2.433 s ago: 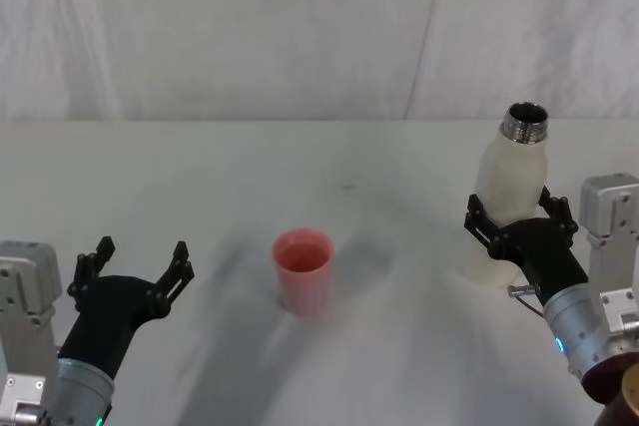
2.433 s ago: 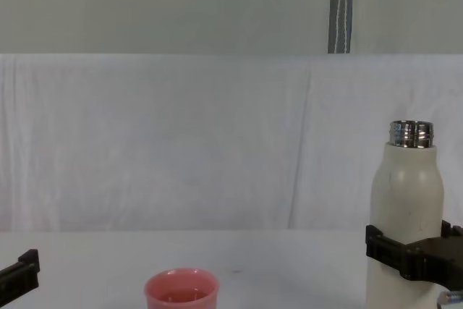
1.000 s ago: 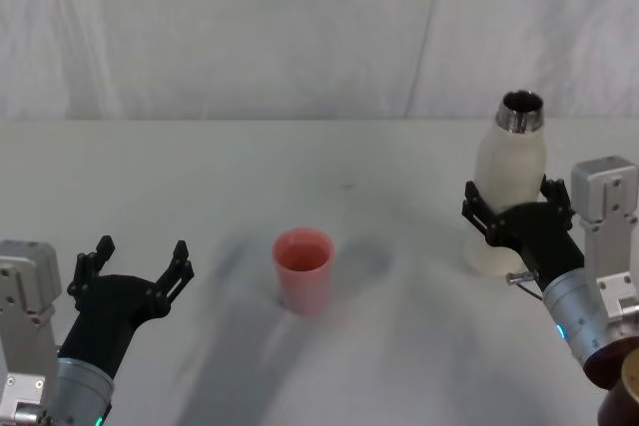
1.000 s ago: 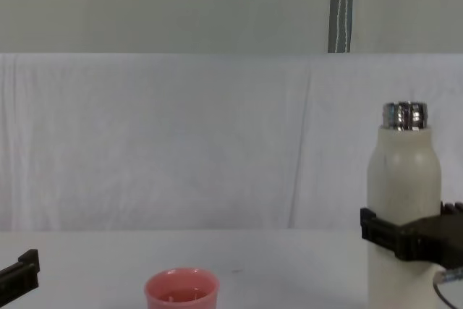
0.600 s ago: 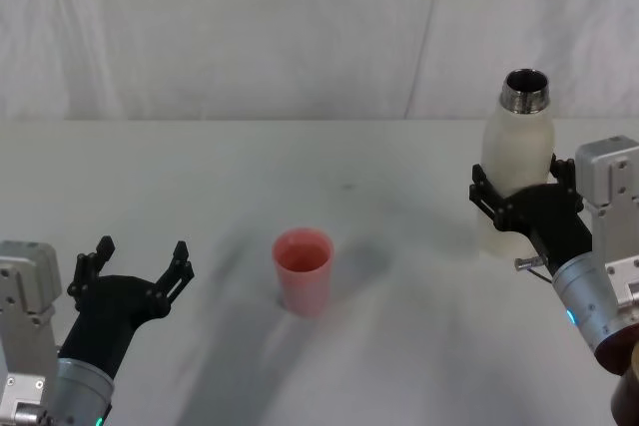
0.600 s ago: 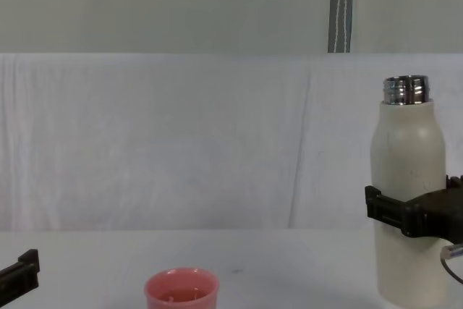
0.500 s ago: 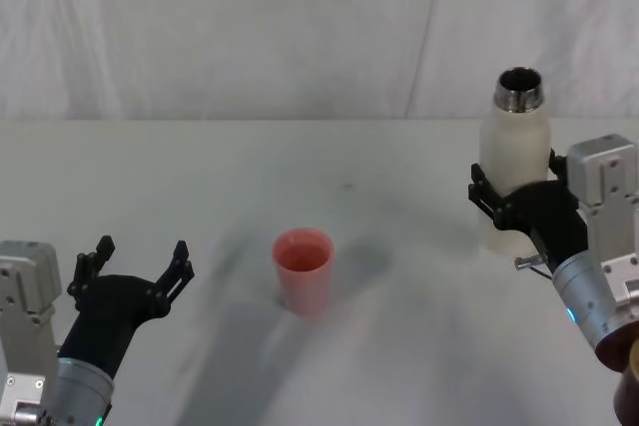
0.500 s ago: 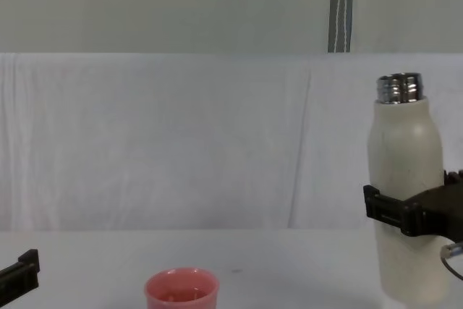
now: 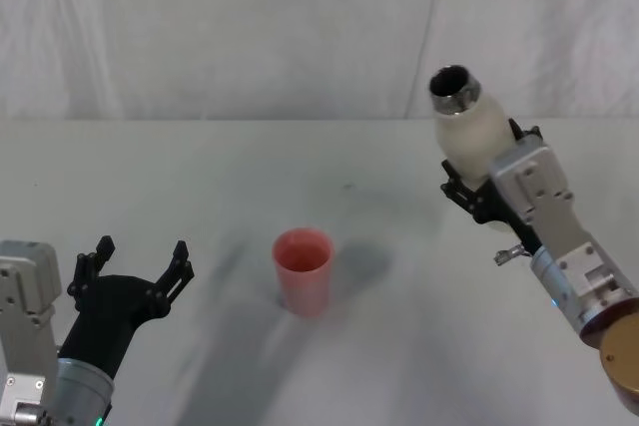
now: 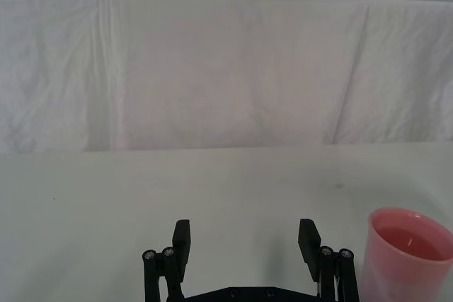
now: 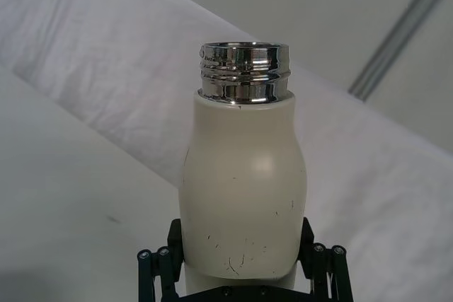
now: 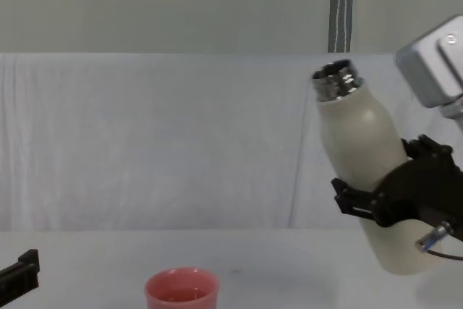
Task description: Grasp the thermos with one hand and pour water into the cup lid.
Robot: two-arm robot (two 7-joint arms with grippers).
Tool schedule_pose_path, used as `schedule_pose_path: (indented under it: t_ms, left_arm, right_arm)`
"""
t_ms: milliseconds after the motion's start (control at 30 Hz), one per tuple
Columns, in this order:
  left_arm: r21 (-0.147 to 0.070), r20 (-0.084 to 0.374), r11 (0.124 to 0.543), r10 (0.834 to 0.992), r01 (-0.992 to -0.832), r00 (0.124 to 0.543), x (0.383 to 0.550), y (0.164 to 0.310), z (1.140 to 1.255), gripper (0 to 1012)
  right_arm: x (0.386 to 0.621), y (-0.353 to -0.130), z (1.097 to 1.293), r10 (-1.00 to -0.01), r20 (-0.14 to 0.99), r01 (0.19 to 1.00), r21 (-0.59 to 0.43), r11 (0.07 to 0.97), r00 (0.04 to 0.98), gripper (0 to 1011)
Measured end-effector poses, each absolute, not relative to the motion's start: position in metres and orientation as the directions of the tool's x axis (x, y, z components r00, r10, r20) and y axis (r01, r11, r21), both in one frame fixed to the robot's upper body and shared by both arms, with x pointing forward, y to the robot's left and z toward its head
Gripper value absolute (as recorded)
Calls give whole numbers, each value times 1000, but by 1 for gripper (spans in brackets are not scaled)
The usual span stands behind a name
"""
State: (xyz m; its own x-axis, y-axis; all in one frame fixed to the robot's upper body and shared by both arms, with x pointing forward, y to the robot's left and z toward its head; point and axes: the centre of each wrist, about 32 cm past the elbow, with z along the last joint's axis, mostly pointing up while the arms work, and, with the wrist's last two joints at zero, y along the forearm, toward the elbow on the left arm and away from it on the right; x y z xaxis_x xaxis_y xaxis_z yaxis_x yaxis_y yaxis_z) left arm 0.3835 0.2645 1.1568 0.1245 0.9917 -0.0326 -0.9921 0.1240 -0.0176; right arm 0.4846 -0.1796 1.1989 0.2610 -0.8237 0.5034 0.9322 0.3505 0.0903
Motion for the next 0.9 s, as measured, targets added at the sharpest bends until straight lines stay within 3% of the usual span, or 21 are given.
schedule_pose_path:
  t_ms: [433,900]
  left_arm:
    - [-18,-33,124,992,-992,124,384,265,1157,1001]
    - [-18,-33,124,992,-992,124,384,265,1157,1001]
  right_arm:
    - [486,-164,1206,-701,672,900,120,420,238,951]
    - [482,-149,1199,-558,792,884,51,464,248,951]
